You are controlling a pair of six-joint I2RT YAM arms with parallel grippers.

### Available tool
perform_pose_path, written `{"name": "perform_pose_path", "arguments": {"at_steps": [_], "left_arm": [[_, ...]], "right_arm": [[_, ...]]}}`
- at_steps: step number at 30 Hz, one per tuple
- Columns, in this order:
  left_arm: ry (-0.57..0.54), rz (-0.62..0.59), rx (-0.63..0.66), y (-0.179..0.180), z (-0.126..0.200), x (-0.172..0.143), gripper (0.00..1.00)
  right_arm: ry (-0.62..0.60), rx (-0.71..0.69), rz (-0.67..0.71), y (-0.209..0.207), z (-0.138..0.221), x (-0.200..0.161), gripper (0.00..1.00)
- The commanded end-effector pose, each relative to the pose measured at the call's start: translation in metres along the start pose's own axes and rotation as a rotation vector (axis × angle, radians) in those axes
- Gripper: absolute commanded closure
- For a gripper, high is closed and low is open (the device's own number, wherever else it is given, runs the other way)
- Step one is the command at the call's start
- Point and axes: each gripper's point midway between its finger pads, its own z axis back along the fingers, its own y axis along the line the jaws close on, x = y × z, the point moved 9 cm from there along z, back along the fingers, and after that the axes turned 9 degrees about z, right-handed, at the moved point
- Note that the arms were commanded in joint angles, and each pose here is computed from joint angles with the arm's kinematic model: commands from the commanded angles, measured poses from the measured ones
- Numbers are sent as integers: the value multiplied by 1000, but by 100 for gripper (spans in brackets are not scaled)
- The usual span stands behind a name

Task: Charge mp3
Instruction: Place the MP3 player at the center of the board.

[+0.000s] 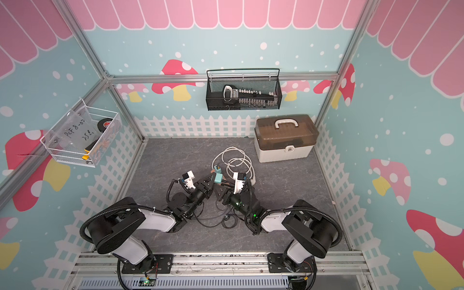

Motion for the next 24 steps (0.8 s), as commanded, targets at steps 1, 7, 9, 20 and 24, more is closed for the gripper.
{"name": "perform_pose_path", "arguments": {"at_steps": [1,7,9,20,24], "left_arm": [[17,25,-54,-10,4,-5,100],[3,28,-32,-4,9,-3,100],[2,26,-26,-2,9,-3,100],[4,44,-12,2,11,-3,100],[0,36,-19,-1,13,-3,100]], "right_arm": [[-119,91,-17,19,-9,23,35],[-204,125,5,23,1,32,34],[-204,123,7,23,2,31,35],[-283,147,22,26,11,40,36],[-264,174,34,30,7,41,38]]}}
